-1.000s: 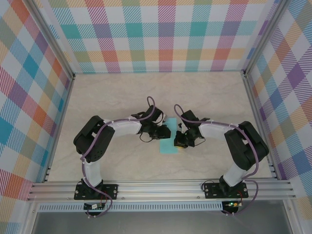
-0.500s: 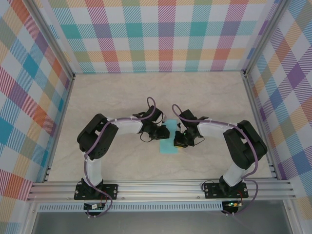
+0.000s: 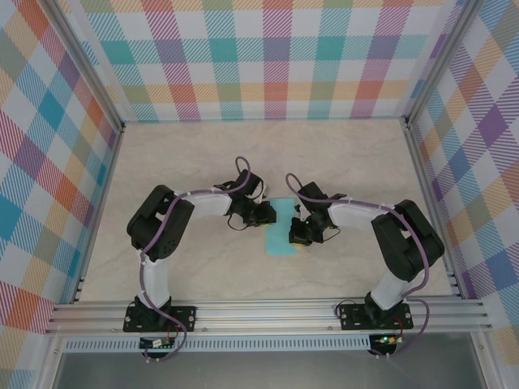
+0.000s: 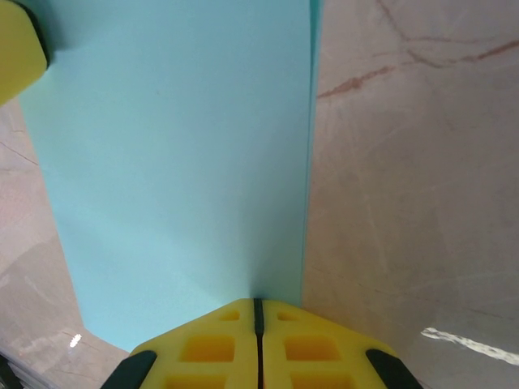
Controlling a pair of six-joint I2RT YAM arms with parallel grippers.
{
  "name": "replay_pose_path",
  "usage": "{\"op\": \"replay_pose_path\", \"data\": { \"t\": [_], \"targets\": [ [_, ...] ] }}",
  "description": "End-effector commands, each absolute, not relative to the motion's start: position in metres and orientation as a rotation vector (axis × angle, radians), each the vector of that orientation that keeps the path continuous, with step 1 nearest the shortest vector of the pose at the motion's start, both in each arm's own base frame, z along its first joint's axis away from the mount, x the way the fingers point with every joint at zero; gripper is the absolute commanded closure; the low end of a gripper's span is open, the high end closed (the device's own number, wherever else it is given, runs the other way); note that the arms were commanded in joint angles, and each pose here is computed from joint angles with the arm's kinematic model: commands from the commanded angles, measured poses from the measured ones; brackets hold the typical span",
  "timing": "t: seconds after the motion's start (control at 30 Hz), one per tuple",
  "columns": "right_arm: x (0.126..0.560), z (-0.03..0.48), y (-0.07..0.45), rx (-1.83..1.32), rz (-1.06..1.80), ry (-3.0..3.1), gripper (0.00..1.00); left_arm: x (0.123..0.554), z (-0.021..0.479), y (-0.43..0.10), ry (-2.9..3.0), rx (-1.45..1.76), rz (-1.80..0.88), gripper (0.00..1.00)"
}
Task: Fold a paper plane with a square sheet of paper (fold left side to right side)
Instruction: First fold the square sheet of paper in half at the center of the table.
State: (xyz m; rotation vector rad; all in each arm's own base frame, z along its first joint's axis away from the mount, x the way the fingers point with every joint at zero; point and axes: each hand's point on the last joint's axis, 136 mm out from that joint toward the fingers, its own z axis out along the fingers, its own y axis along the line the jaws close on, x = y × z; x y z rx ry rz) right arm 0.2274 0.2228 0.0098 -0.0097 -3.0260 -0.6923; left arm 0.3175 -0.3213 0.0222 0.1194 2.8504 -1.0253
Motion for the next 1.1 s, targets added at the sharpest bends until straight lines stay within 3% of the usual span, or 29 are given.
{"op": "replay_pose_path", "data": {
  "t": [0.0, 0.7, 1.07],
  "targets": [
    [0.194, -0.031, 0.17, -0.046, -0.274, -2.985, 0.93, 0.348, 0.014, -0.301, 2.828, 0.016, -0.94, 0.81],
    [0.194, -0.03, 0.169, -0.041, -0.275, -2.988, 0.93, 0.404, 0.013, -0.299, 2.807, -0.046, -0.904, 0.8],
    [0.196, -0.028, 0.171, -0.041, -0.286, -2.992, 0.93, 0.412, 0.055, -0.293, 2.715, -0.009, -0.931, 0.8]
  ]
}}
